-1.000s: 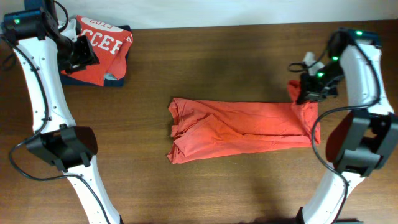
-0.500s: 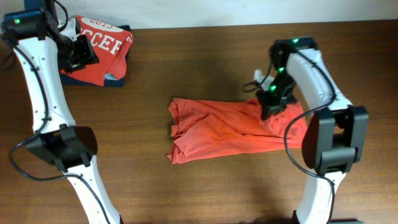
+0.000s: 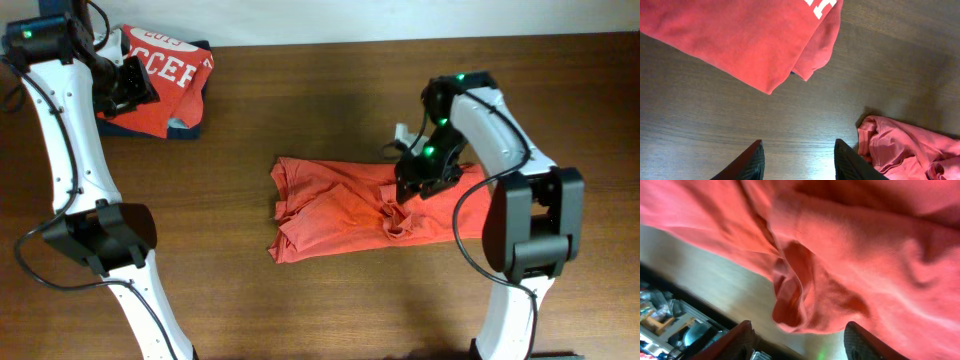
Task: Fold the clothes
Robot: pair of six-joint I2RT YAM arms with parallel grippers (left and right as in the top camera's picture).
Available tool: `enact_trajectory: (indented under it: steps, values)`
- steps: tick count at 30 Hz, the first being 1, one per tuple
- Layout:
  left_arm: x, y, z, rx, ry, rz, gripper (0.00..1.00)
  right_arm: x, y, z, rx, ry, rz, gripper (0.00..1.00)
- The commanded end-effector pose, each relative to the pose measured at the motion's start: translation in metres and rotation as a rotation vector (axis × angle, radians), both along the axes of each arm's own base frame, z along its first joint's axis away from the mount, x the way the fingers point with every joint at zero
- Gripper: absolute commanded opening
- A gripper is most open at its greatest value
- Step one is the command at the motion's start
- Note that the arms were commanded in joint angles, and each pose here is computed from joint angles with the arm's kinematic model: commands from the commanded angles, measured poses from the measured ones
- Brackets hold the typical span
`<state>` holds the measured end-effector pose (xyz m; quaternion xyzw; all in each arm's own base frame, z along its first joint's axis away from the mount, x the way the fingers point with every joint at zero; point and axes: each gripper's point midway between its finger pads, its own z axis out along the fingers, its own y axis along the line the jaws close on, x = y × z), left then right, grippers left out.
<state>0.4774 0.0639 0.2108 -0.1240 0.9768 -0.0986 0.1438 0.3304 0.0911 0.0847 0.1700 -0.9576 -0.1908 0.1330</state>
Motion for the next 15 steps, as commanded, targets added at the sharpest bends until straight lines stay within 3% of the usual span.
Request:
enact_trajectory:
  steps: [1,5,12,15]
  values:
    - [-0.001,0.003,0.001,0.004,0.002,0.016,0.45,0.017,-0.009,0.031,0.099,-0.093,-0.055,0.64]
    - [-0.001,0.003,0.001,0.004,0.001,0.015,0.45,0.014,-0.025,0.027,0.083,-0.052,-0.140,0.58]
    - [-0.001,0.003,0.001,0.003,0.001,0.015,0.45,0.020,-0.011,0.013,0.123,-0.082,-0.125,0.55]
    - [-0.001,0.003,0.000,0.003,0.005,0.015,0.45,0.021,0.003,0.006,0.126,-0.104,-0.084,0.45]
